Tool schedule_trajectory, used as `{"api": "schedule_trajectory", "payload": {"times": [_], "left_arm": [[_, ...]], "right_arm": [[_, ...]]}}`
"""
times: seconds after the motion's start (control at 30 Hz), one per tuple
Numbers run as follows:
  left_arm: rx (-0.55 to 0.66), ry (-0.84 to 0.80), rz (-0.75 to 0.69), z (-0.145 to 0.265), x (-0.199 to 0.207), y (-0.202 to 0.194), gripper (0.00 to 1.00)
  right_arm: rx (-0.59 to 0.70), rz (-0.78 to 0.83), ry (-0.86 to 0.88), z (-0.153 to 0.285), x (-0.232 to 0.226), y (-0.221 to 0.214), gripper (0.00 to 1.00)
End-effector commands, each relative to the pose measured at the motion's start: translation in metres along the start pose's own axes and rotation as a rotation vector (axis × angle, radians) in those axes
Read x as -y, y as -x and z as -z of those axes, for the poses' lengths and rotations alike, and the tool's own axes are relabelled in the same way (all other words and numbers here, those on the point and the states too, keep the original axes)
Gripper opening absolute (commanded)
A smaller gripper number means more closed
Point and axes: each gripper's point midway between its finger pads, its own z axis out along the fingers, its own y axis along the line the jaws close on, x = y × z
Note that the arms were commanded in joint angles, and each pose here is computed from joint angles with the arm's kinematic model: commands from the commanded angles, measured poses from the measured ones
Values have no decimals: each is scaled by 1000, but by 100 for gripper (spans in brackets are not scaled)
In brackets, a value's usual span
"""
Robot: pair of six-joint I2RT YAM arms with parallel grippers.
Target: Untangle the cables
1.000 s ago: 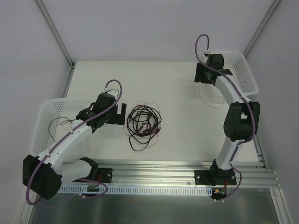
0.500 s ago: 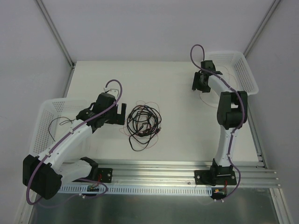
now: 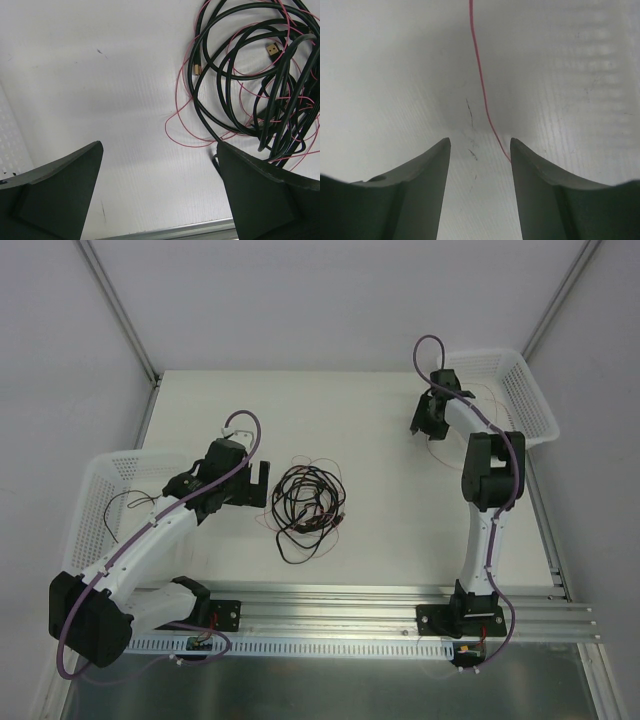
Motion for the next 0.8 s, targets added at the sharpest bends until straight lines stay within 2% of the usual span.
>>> {"api": "schedule_trajectory", "payload": {"times": [0.0,0.03,0.23,0.27,0.37,0.47,0.57,0.77], "left_arm": [[26,11,-8,1,-5,4,99],[28,10,-9,2,-5,5,99],[29,10,-9,2,-5,5,99],[28,10,-9,2,-5,4,99],[29,10,-9,2,-5,4,99],[29,10,-11,2,-5,4,99],[29,9,-9,2,-5,4,99],[33,12,-8,3,-6,5,99]], "right_arm": [[-20,-44,10,-3,-2,-5,54],[-24,-43,8,-3,-3,-8,52],[-33,-30,3,-6,-5,-15,28],[-25,-26,1,-4,-5,-14,19],[-8,3,3,5,-10,-12,6],[45,45,14,23,-16,1,1],[99,72,35,51,-21,18,1],[287,127,36,128,-19,68,1]]}}
